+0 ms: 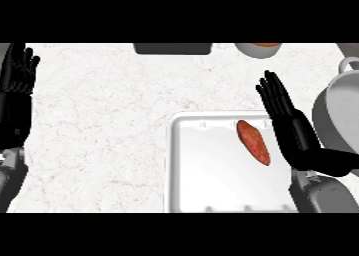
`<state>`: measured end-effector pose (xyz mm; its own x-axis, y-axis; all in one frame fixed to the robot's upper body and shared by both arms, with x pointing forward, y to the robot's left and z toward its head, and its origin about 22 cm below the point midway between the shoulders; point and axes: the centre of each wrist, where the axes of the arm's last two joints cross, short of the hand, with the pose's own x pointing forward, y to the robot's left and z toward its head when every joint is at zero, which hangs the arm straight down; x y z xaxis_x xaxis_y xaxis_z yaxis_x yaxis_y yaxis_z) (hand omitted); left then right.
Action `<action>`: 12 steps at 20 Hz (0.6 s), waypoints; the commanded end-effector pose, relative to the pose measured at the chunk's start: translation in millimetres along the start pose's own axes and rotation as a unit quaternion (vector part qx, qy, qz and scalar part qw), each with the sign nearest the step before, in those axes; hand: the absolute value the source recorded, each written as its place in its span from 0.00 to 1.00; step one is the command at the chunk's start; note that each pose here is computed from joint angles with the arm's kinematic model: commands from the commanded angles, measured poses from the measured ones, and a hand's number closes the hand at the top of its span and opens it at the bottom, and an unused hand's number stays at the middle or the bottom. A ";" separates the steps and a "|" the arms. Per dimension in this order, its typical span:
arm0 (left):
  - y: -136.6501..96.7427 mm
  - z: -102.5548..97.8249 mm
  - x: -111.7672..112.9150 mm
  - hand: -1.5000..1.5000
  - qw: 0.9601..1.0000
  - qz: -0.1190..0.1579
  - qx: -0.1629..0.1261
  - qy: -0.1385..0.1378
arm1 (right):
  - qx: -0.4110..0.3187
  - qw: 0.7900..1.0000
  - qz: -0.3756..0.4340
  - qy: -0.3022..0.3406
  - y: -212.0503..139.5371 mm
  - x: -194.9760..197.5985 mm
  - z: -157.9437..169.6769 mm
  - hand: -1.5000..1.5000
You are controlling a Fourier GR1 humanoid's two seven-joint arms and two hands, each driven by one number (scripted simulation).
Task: Pick the sweet potato from the tray and place it in the pot
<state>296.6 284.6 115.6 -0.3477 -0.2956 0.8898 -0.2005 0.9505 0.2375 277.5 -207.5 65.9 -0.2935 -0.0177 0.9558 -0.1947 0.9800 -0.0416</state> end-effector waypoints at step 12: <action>-31.6 22.2 -26.5 0.50 0.985 0.093 -0.032 0.145 | 0.217 0.970 0.071 -0.080 -119.8 -14.6 -57.6 0.00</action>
<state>296.2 263.9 83.4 -0.1410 -0.1161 0.9832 -0.1133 0.9885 0.1005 346.3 -282.4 85.0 -0.4521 0.1175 0.8842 -0.4703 0.8109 -0.3482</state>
